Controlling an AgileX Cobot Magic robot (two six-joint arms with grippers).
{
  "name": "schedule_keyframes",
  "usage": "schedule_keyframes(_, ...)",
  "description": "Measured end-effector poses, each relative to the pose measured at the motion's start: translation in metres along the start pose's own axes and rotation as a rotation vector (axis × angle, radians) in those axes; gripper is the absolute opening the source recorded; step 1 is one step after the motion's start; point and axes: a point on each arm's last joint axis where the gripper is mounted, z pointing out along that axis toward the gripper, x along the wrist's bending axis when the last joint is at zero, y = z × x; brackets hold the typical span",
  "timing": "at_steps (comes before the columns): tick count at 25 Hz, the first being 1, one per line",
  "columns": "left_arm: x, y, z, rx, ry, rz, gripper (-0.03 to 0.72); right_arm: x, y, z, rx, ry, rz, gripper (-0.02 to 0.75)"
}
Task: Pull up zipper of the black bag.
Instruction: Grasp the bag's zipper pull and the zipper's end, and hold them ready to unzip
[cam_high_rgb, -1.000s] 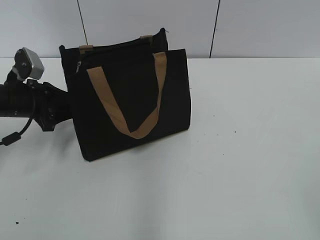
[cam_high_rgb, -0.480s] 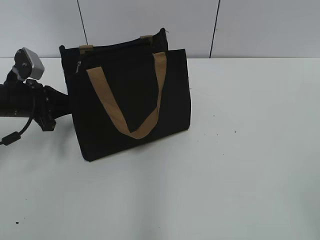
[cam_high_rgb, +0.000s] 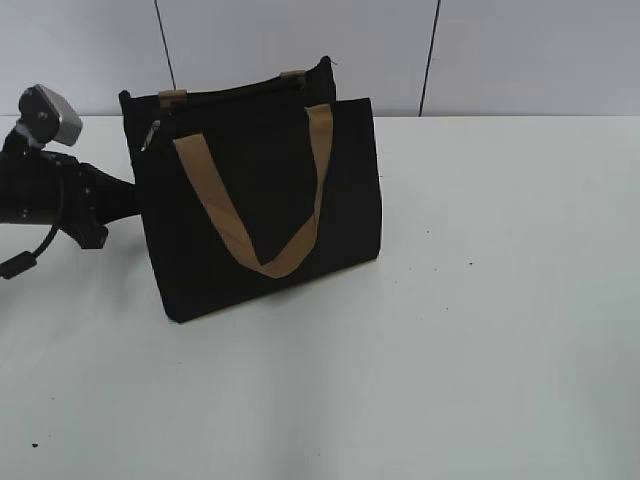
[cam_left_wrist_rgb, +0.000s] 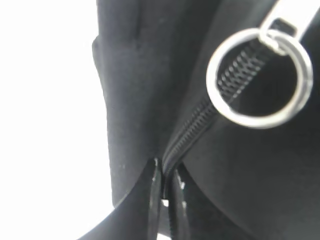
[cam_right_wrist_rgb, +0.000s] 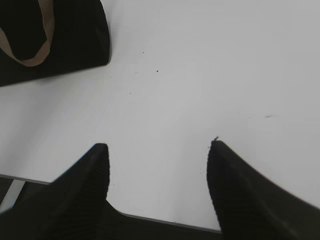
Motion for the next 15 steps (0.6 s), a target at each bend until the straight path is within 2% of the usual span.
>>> schedule_keyframes(2,0.001,0.008,-0.006,-0.01,0.02,0.007,0.017,0.002,0.014,0.005,0.056,0.022,-0.022,0.472)
schedule_keyframes(6,0.003,0.016,-0.015,0.003,0.053,-0.041,0.017,0.01,0.058,0.021,0.16,0.119,-0.117,0.472)
schedule_keyframes(10,0.004,0.02,-0.024,0.016,0.051,-0.072,0.017,0.016,0.11,0.042,0.207,0.212,-0.205,0.472)
schedule_keyframes(15,0.008,0.022,-0.04,0.012,0.038,-0.09,0.017,0.016,0.164,0.093,0.292,0.271,-0.296,0.472)
